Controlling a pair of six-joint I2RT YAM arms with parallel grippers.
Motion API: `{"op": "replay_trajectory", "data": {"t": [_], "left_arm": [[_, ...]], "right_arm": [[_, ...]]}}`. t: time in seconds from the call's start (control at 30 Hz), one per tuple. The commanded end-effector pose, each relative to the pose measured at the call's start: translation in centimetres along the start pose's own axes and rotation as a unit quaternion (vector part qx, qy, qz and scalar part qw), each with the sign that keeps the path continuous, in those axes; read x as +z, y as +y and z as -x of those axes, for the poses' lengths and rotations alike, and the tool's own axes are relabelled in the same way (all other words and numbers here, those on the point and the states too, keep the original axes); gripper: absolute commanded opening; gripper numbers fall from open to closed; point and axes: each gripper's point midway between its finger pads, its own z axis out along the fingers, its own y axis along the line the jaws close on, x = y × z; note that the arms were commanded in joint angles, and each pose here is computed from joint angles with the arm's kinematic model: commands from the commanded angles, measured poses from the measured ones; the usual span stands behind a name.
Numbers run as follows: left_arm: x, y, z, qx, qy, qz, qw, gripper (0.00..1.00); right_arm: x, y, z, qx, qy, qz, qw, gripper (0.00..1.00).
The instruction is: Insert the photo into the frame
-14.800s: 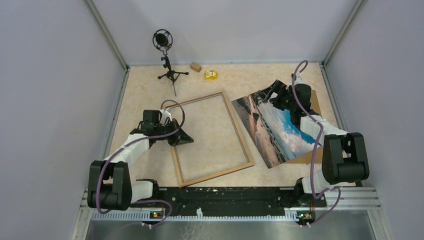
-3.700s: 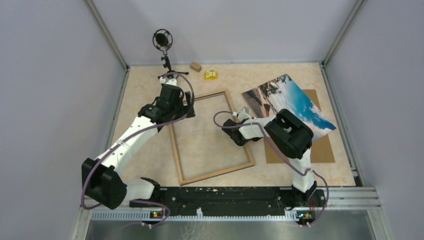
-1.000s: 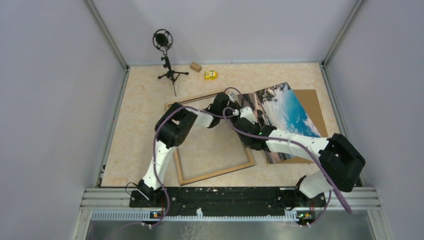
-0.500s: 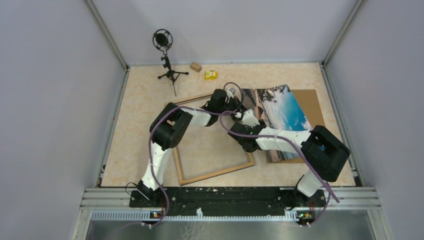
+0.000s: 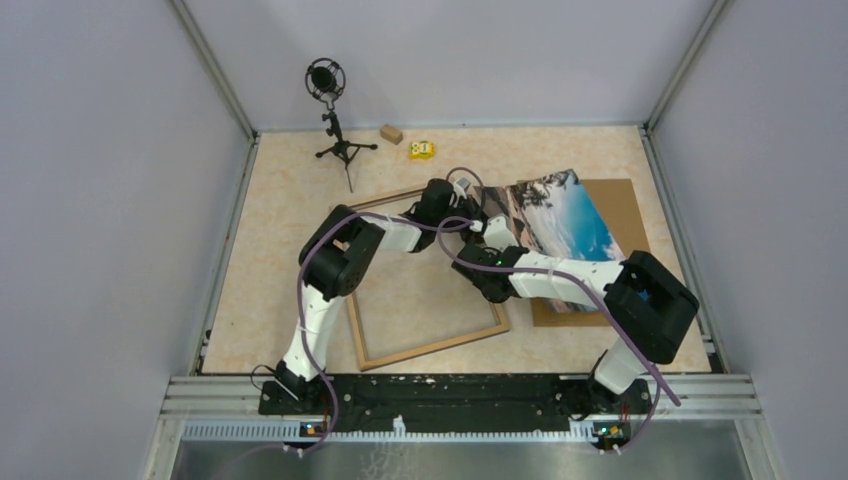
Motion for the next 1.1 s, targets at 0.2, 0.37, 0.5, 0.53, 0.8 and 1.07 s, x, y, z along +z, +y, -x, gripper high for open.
{"op": "replay_trajectory", "data": {"t": [0.2,0.37,0.5,0.53,0.8,1.07], "left_arm": [[-3.3,-5.6,1.7,0.102,-0.042,-0.012,0.994,0.50],[-7.1,-7.3,2.3,0.122,-0.077,-0.014,0.989,0.84],[-11.1,-7.6,2.2,0.123,-0.107,-0.009,0.987,0.95],[-12.1,-7.8,1.9,0.123,-0.112,-0.010,0.986,0.96],[-21.0,-8.8,1.0,0.172,-0.161,0.002,0.972,0.98],[-28.0,-15.3,1.8,0.355,-0.250,0.058,0.899,0.98]], "right_arm": [[-0.8,-0.3,1.1,0.019,-0.006,-0.002,1.000,0.00],[-1.4,-1.2,1.2,0.033,-0.013,0.004,0.999,0.00],[-1.7,-2.1,0.9,0.051,-0.016,0.012,0.999,0.00],[-1.7,-2.2,0.8,0.057,-0.016,0.017,0.998,0.00],[-1.2,-3.8,0.7,0.142,-0.003,0.086,0.986,0.00],[-3.0,-4.7,4.0,0.181,-0.024,0.152,0.971,0.00]]}}
